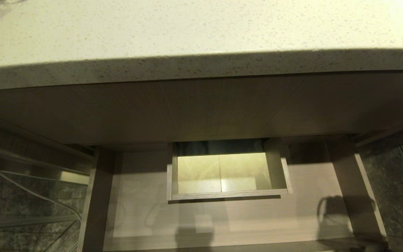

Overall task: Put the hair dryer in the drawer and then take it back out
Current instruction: Close the drawer

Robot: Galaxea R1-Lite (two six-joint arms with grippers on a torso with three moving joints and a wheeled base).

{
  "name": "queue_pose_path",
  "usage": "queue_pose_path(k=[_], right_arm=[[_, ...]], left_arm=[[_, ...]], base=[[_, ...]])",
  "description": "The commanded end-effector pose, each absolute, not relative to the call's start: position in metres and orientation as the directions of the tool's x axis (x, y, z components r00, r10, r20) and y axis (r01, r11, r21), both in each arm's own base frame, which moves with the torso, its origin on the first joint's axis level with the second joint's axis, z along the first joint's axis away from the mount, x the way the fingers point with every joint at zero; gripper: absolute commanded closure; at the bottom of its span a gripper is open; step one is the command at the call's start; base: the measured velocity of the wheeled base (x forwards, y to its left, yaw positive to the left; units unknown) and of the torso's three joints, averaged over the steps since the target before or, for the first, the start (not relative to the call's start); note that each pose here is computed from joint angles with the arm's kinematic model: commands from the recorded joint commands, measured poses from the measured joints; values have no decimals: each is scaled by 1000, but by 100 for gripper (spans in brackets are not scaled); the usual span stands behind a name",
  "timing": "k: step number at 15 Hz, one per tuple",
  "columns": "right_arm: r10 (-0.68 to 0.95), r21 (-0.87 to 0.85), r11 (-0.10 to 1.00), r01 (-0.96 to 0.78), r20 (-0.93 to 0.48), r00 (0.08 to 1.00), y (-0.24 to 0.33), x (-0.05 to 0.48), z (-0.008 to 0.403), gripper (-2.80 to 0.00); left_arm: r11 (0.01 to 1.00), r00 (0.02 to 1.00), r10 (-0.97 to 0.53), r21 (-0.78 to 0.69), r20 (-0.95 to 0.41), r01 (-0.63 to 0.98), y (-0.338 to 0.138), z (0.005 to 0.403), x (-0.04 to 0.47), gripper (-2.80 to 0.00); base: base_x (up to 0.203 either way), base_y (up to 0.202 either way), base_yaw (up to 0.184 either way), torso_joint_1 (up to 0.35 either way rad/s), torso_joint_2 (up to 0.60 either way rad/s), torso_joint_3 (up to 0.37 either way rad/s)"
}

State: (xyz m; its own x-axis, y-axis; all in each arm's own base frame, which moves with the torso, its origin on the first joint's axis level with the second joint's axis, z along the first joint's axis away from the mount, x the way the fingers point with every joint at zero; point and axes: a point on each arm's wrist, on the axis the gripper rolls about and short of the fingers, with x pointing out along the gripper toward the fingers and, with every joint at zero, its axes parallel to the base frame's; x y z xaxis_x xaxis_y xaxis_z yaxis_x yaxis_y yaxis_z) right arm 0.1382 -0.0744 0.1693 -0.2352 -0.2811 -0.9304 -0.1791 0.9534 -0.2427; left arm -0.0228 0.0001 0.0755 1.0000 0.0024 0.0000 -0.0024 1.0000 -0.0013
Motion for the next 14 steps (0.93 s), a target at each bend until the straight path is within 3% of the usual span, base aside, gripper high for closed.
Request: queue_pose_path(k=[1, 5, 10, 14], right_arm=[[-261, -226, 963, -151, -920, -293, -78, 129, 154, 0], [-268, -255, 963, -84, -918, -292, -91, 131, 113, 0], [-226, -233, 972, -31, -888, -400, -117, 141, 68, 0], [-188, -222, 975, 28, -882, -431, -144, 153, 36, 0]], left_arm=[[1000, 1000, 3, 0, 0, -3, 0, 75, -23, 0], [1000, 1000, 3, -2, 0, -3, 0, 75, -23, 0], [1000, 1000, 3, -2, 0, -3, 0, 75, -23, 0], [1000, 1000, 3, -2, 0, -3, 0, 75, -23, 0]], base=[[0, 0, 0, 0, 0, 0], [0, 0, 0, 0, 0, 0], [0, 0, 0, 0, 0, 0], [0, 0, 0, 0, 0, 0]])
